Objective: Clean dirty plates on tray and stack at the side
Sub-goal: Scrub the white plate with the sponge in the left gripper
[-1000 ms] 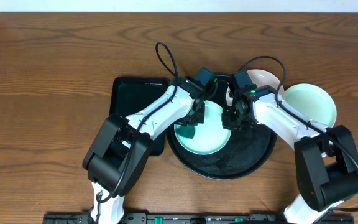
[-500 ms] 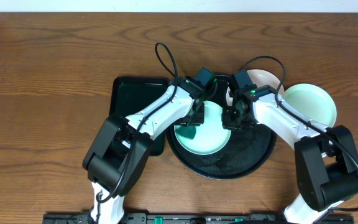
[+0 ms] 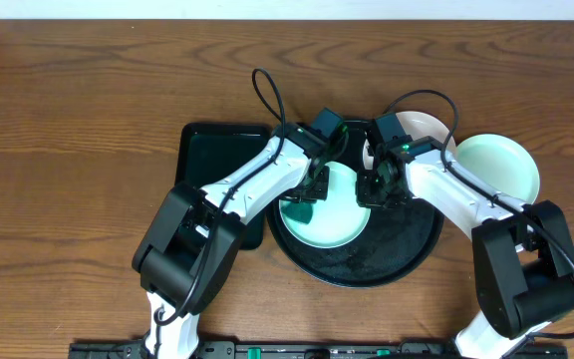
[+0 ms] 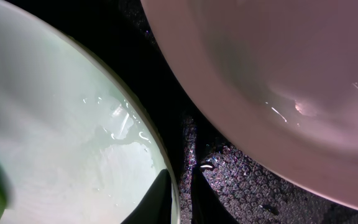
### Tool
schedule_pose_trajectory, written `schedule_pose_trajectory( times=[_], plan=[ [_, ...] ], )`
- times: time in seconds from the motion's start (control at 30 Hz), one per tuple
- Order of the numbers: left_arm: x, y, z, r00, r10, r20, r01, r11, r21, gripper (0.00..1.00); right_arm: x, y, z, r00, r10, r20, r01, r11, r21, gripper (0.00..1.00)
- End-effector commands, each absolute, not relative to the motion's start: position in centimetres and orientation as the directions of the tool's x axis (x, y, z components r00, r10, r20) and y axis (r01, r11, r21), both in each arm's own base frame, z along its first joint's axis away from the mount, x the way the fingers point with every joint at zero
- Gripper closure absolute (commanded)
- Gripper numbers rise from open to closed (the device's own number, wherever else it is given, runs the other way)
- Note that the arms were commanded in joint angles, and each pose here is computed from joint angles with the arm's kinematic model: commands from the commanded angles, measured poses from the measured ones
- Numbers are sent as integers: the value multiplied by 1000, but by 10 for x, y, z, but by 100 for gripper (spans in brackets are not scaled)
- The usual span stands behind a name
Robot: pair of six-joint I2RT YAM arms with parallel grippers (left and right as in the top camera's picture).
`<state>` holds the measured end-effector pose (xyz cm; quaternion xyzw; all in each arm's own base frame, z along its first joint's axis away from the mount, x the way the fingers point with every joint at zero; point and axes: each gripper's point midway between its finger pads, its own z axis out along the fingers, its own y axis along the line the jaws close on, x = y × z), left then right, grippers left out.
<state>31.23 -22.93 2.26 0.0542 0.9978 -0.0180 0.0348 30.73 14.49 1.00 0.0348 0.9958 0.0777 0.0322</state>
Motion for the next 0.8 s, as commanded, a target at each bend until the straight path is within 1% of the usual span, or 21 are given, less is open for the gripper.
schedule_pose_trajectory(
  times=[0.0,0.1,0.13,0.17,0.23,0.3,0.33,0.4,0.77],
  plan=[
    [309,-227,30,-989,128,-75,131,991,-38,77,306,141,7,-996,72,-57,63,988,140,91],
    [308,-227,29,-989,128,-73,131,991,-37,77,306,141,7,-996,72,-57,63,988,140,91],
    [308,-227,29,-989,128,-73,131,991,-36,76,306,141,7,-996,72,-58,63,988,140,94],
    [308,-226,28,-989,128,-71,131,991,-36,76,306,141,7,-996,72,-58,63,988,140,99],
    [306,-225,27,-990,128,-66,131,991,-32,77,306,141,7,-996,62,-59,54,989,140,99],
    [304,-223,24,-990,129,-59,131,991,-28,81,306,141,7,-997,46,-61,37,990,139,99],
    [303,-223,22,-990,129,-57,130,991,-27,86,306,141,7,-997,46,-61,37,990,139,99],
    [301,-221,19,-990,129,-52,130,991,-25,92,306,142,7,-997,46,-61,37,990,139,99],
    [301,-218,-3,-988,127,-88,130,991,-25,92,306,142,7,-997,46,-63,37,990,140,99]
  ],
)
